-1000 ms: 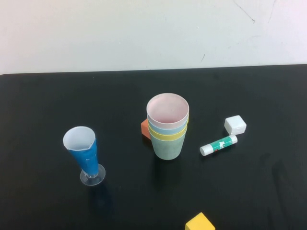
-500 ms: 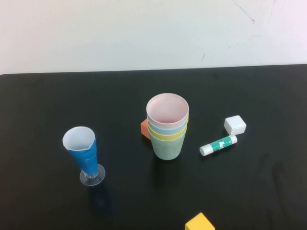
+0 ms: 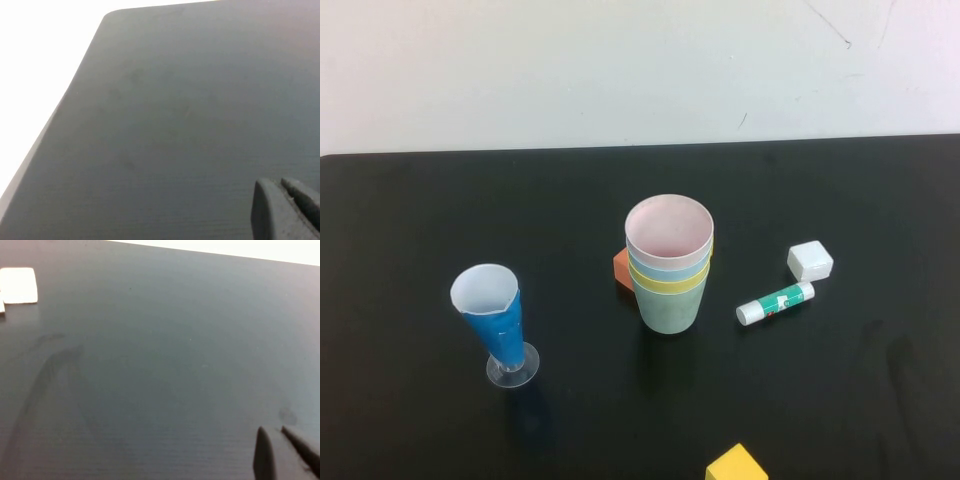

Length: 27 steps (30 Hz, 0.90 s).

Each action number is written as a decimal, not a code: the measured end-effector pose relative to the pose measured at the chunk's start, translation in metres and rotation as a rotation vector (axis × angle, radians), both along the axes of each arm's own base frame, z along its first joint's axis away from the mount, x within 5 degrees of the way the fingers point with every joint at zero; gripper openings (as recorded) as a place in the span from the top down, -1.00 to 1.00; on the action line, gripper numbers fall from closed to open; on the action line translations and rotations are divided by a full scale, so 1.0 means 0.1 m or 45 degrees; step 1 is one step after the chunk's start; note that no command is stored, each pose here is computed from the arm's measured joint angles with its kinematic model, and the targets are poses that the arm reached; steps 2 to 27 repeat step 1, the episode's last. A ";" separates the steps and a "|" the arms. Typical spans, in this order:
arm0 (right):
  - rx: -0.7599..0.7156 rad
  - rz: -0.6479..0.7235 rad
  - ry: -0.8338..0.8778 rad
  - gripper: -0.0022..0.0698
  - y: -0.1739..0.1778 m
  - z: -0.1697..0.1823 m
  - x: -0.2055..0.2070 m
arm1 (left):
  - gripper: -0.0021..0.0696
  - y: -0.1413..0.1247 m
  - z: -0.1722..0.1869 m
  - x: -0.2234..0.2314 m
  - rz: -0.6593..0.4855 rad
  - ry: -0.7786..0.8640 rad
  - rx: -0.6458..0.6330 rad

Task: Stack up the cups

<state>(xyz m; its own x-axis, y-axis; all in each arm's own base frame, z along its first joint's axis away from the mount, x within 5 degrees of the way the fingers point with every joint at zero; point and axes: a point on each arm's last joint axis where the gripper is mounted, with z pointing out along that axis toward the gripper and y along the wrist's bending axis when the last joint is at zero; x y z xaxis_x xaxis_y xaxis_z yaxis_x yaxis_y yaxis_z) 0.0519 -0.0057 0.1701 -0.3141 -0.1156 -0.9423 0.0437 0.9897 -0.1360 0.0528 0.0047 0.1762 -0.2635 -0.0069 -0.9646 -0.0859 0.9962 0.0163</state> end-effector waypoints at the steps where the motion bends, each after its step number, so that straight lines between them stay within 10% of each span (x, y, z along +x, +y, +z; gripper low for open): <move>1: 0.000 0.000 0.000 0.91 0.00 0.00 0.00 | 0.95 0.00 0.00 0.00 0.000 0.000 0.000; 27: 0.000 0.000 0.000 0.91 0.00 0.00 0.00 | 0.95 0.00 0.00 0.00 0.000 0.000 0.000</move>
